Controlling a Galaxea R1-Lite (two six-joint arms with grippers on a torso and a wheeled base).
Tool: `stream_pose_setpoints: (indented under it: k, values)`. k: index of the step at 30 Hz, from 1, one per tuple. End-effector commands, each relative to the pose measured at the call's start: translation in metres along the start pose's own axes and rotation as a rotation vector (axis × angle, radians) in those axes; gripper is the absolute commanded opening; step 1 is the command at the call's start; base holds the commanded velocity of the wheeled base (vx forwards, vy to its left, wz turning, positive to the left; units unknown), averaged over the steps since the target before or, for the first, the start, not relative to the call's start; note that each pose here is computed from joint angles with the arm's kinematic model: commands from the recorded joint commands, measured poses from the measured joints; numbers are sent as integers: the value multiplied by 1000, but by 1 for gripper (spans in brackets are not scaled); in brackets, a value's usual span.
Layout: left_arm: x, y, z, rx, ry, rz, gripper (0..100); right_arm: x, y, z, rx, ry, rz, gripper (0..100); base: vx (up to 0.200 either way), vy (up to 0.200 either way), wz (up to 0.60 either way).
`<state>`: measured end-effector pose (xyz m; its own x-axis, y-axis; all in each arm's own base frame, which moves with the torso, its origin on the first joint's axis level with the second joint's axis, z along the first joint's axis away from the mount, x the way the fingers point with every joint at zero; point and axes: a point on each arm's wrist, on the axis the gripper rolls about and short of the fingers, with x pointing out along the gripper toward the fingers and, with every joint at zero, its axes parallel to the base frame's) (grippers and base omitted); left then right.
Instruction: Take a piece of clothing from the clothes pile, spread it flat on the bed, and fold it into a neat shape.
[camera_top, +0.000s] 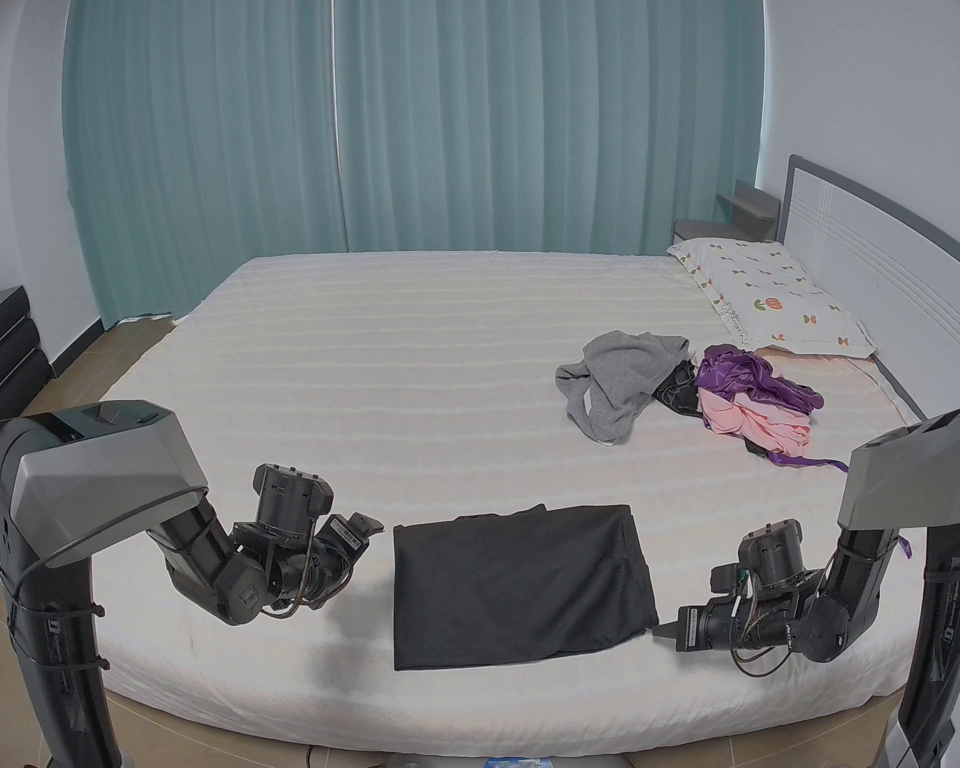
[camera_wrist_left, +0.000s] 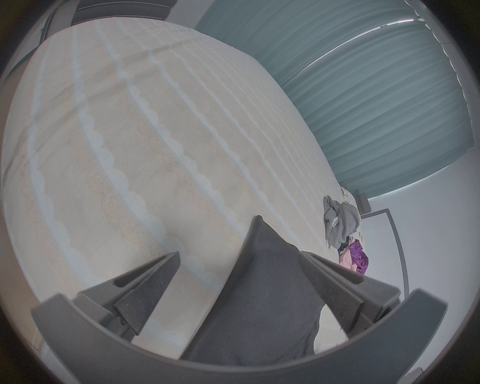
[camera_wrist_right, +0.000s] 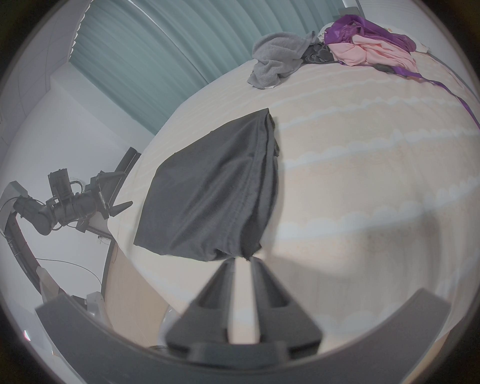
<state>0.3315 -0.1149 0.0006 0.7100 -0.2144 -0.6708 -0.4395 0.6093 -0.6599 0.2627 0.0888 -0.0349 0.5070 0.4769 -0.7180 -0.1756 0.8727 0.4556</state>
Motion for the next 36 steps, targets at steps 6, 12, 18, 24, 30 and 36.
stream_pose_setpoints:
  k: [6, 12, 18, 24, 30, 36]
  values:
    - [0, 0, 0, 0, 0, 1, 100, -10, -7, -2, -5, 4, 4, 0, 0, 0, 0]
    - [0, 0, 0, 0, -1, -1, 100, -11, -8, -2, -5, 5, 2, 100, 0, 0, 0]
    - [0, 0, 0, 0, -1, -1, 100, -10, -7, 1, 2, -7, 11, 100, 0, 0, 0]
    - [0, 0, 0, 0, -1, -1, 100, 2, -4, 6, 2, -11, 25, 100, 0, 0, 0]
    - [1, 0, 0, 0, -1, -1, 100, 15, -4, 7, 3, -2, 26, 100, 0, 0, 0]
    - [2, 0, 0, 3, -2, 1, 100, 20, -5, 1, -20, 19, 12, 0, 0, 0, 0]
